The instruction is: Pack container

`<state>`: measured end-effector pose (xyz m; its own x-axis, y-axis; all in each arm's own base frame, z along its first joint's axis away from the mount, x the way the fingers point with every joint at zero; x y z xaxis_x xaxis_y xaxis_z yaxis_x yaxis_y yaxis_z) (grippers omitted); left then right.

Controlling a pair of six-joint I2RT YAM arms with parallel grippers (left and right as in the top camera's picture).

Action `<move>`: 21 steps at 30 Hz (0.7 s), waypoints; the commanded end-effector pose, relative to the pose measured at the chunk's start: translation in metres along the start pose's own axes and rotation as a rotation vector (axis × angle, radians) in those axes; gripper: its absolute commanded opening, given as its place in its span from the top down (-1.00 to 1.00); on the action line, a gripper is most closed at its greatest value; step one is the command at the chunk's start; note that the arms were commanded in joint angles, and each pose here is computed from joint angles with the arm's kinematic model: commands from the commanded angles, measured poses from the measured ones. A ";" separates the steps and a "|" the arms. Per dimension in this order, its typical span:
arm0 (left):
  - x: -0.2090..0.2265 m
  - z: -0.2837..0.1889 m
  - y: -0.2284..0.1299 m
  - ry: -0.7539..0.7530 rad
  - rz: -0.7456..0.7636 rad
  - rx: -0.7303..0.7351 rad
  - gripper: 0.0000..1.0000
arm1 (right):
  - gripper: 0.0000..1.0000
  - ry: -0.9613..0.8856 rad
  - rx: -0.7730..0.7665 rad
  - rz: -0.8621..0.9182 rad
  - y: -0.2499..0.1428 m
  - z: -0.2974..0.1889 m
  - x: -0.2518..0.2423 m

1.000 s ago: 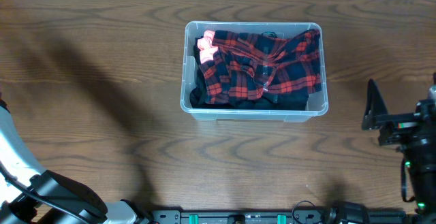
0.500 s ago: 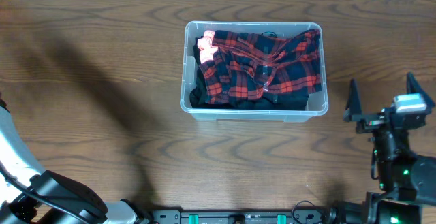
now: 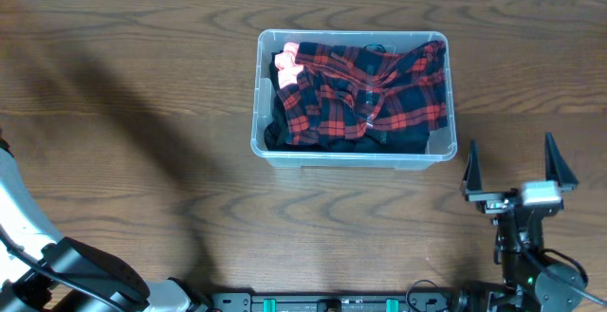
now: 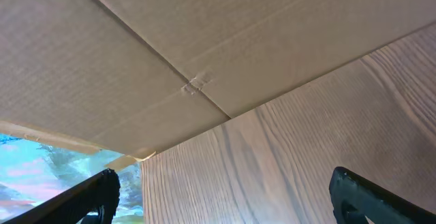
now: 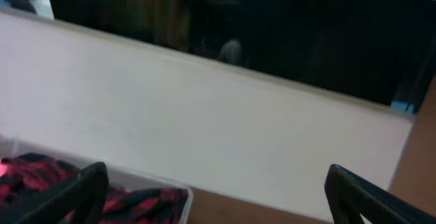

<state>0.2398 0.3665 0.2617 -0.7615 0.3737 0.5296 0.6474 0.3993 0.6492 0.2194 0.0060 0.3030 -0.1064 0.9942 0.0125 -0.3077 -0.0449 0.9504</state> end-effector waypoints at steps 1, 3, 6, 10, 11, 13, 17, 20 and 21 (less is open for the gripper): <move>0.004 -0.001 -0.003 0.016 -0.007 0.006 -0.96 | -0.98 0.011 -0.026 0.004 -0.007 -0.005 0.003; 0.004 -0.001 -0.003 0.017 -0.007 0.006 -0.96 | -0.98 0.012 -0.045 0.000 -0.009 -0.007 0.003; 0.004 -0.001 -0.003 0.016 -0.007 0.006 -0.96 | -0.99 0.001 -0.055 -0.001 -0.015 -0.009 0.001; 0.004 -0.001 -0.003 0.017 -0.007 0.006 -0.96 | -0.98 -0.057 -0.064 0.088 -0.021 -0.012 -0.009; 0.004 -0.001 -0.003 0.016 -0.007 0.006 -0.96 | -0.99 -0.066 -0.066 0.108 -0.022 -0.013 -0.011; 0.004 -0.001 -0.003 0.016 -0.007 0.006 -0.96 | -0.99 -0.069 -0.057 0.120 -0.027 -0.013 -0.011; 0.004 -0.001 -0.003 0.016 -0.007 0.006 -0.96 | -0.99 -0.079 -0.033 0.131 -0.035 -0.012 -0.011; 0.004 -0.001 -0.003 0.016 -0.007 0.006 -0.96 | -0.99 -0.095 0.008 0.143 -0.047 -0.012 -0.013; 0.004 -0.001 -0.003 0.017 -0.007 0.006 -0.96 | -0.99 -0.095 0.028 0.143 -0.051 -0.013 -0.012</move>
<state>0.2398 0.3665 0.2618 -0.7617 0.3736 0.5294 0.6472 0.3991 0.6495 0.2226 -0.0024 0.2589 -0.0757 0.9867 0.1437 -0.2887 -0.1597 0.9440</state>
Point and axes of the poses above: each gripper's point midway between its finger pads, its own z axis out along the fingers, its own x axis along the line the jaws close on, y = z × x, the point moved 1 cm from there along -z, back along the fingers, and after that the axes turned 13 degrees about z, right-handed, at the moved point
